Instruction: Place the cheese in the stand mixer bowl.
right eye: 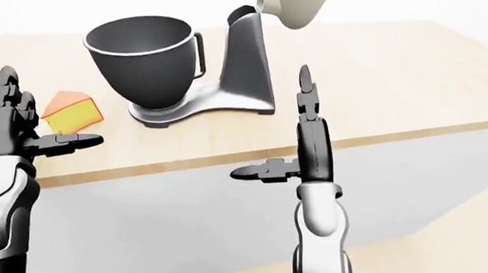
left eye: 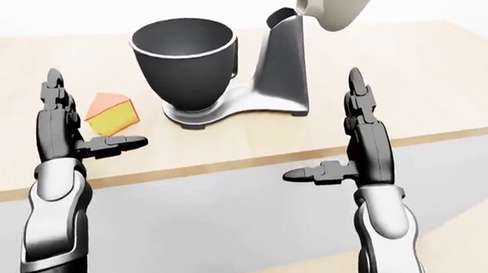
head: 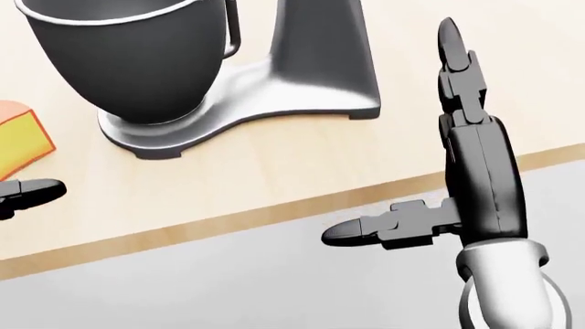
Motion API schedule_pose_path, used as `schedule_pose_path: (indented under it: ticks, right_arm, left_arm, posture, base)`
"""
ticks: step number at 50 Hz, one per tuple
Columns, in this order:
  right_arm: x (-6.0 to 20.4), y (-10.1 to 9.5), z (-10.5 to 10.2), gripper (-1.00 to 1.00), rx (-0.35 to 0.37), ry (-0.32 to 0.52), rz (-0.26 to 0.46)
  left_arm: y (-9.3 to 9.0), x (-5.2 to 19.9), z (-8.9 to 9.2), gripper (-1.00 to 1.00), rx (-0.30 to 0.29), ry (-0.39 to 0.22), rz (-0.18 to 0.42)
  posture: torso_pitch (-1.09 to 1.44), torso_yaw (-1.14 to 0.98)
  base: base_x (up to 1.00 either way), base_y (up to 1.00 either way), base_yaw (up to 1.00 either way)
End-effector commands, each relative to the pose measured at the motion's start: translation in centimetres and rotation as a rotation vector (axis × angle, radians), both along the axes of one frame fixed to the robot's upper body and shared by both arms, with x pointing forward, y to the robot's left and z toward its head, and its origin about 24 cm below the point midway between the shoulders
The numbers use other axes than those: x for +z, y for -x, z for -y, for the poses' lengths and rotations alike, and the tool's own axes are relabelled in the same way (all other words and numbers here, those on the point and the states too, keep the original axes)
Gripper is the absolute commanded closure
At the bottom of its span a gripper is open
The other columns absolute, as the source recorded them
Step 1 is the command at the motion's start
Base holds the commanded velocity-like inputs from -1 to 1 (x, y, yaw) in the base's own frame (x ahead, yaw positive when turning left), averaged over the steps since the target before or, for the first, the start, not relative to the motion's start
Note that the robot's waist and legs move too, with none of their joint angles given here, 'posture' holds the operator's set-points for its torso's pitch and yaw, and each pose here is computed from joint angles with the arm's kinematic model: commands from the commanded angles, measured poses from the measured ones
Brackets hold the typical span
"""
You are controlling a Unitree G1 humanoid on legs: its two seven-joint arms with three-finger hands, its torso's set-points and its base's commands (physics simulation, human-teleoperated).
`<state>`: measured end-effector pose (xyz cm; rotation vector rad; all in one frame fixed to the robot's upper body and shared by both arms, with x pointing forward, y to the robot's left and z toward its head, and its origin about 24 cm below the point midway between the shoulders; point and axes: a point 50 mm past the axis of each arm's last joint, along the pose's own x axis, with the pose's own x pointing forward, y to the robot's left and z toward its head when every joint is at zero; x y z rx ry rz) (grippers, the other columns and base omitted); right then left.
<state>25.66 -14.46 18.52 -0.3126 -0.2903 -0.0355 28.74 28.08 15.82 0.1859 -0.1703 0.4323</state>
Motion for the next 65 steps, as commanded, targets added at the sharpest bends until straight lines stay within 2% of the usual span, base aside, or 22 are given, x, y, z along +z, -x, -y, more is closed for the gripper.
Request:
schedule_pose_path:
  ticks: [1, 22, 34, 53, 55, 60, 61, 63, 65]
  right_arm:
    - [1.4, 0.4, -0.1, -1.00, 0.007, 0.004, 0.083]
    - [1.0, 0.3, -0.3, -1.00, 0.017, 0.000, 0.077]
    - [1.0, 0.3, -0.3, -1.00, 0.018, -0.001, 0.078]
    - [1.0, 0.5, -0.5, -1.00, 0.030, 0.001, 0.087]
    - [1.0, 0.5, -0.6, -1.00, 0.033, 0.001, 0.088]
    - [1.1, 0.6, -0.7, -1.00, 0.038, 0.003, 0.091]
    - [1.1, 0.6, -0.7, -1.00, 0.039, 0.003, 0.092]
    - [1.2, 0.7, -0.8, -1.00, 0.041, 0.005, 0.094]
    - [1.2, 0.6, -0.8, -1.00, 0.043, 0.006, 0.095]
  left_arm:
    - [0.1, 2.1, 0.0, -1.00, 0.002, -0.043, 0.097]
    - [-1.6, 1.7, 0.2, -1.00, 0.000, -0.036, 0.101]
    - [-2.5, 0.5, 0.3, -1.00, 0.001, -0.048, 0.080]
    - [-2.6, -0.8, 0.1, -1.00, 0.019, -0.060, 0.029]
    - [-2.6, -0.8, 0.1, -0.79, 0.020, -0.056, 0.027]
    - [-3.0, -1.1, -0.2, -0.58, 0.043, -0.053, 0.015]
    - [-3.0, -1.2, -0.2, -0.29, 0.047, -0.045, 0.009]
    - [-3.1, -1.3, -0.3, 0.07, 0.052, -0.039, 0.005]
    - [-3.2, -1.3, -0.4, 0.10, 0.056, -0.035, 0.003]
  posture:
    - [0.00, 0.00]
    - [0.00, 0.00]
    - [0.00, 0.00]
    - [0.00, 0.00]
    - [0.00, 0.00]
    - [0.00, 0.00]
    - [0.00, 0.00]
    - [0.00, 0.00]
    - [0.00, 0.00]
  base:
    - [0.00, 0.00, 0.00]
    - [0.00, 0.00, 0.00]
    - [0.00, 0.00, 0.00]
    - [0.00, 0.00, 0.00]
    - [0.00, 0.00, 0.00]
    - [0.00, 0.00, 0.00]
    - [0.00, 0.00, 0.00]
    - [0.00, 0.00, 0.00]
    - [0.00, 0.00, 0.00]
